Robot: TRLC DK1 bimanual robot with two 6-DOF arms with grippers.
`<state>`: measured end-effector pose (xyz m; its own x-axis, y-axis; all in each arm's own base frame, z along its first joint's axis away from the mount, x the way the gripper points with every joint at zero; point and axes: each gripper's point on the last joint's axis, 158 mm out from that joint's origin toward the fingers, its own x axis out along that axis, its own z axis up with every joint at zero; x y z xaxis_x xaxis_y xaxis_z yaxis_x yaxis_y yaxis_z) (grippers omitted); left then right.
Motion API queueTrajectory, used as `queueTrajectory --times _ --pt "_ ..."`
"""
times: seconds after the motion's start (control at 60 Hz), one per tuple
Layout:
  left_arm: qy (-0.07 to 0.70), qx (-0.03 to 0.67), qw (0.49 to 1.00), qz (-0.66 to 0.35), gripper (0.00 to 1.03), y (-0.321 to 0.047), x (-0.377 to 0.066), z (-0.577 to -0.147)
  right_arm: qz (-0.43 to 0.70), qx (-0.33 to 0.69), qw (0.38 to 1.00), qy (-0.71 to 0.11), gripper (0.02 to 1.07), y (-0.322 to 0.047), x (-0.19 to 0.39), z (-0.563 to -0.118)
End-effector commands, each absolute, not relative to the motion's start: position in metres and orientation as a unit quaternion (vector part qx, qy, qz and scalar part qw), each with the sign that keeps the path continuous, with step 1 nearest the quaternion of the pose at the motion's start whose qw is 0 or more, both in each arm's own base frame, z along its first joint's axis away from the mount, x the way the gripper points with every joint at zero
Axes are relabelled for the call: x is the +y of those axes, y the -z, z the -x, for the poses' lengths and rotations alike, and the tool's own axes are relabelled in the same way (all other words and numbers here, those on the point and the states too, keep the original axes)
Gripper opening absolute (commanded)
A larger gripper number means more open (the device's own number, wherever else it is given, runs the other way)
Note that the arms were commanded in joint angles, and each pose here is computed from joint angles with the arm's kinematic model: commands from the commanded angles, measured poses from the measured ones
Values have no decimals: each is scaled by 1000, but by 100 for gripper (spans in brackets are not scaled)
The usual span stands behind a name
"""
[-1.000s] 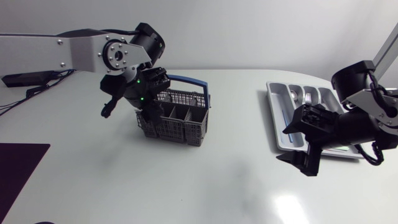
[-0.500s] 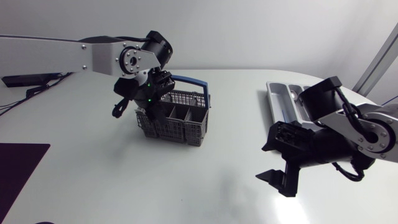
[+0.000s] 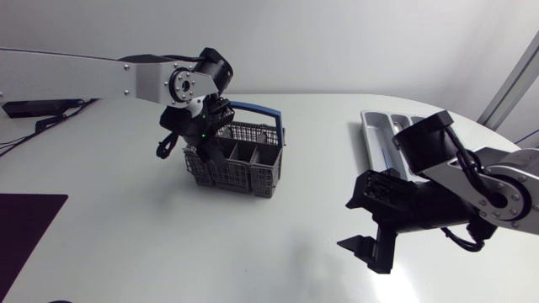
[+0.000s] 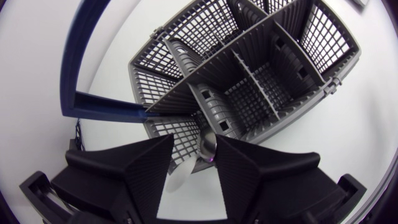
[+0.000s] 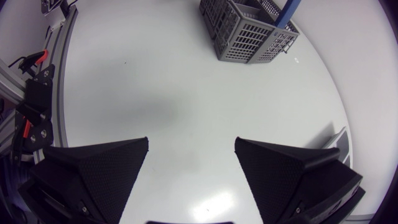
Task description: Unload the cutlery basket into the drawer organizer.
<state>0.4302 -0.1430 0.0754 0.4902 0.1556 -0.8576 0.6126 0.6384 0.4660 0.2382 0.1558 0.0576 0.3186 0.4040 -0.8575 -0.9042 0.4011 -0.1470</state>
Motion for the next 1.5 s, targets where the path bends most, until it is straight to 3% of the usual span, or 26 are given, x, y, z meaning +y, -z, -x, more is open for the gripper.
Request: queueTrajectory --times 0.0,0.367,0.933,1.267,1.483 --pt "132 492 765 -394 42 -68 -139 -435 318 398 742 -436 102 -48 154 -230" --pt "104 480 772 -404 4 -71 -129 -441 325 395 741 -435 102 -45 156 -226" --pt "83 347 803 -478 4 -172 -152 -401 327 387 739 -443 102 -46 165 -221" --pt "89 276 837 -464 4 -239 -160 -360 311 331 775 -439 102 -78 181 -226" --pt "155 304 854 -393 4 -227 -180 -337 295 292 802 -430 102 -103 186 -233"
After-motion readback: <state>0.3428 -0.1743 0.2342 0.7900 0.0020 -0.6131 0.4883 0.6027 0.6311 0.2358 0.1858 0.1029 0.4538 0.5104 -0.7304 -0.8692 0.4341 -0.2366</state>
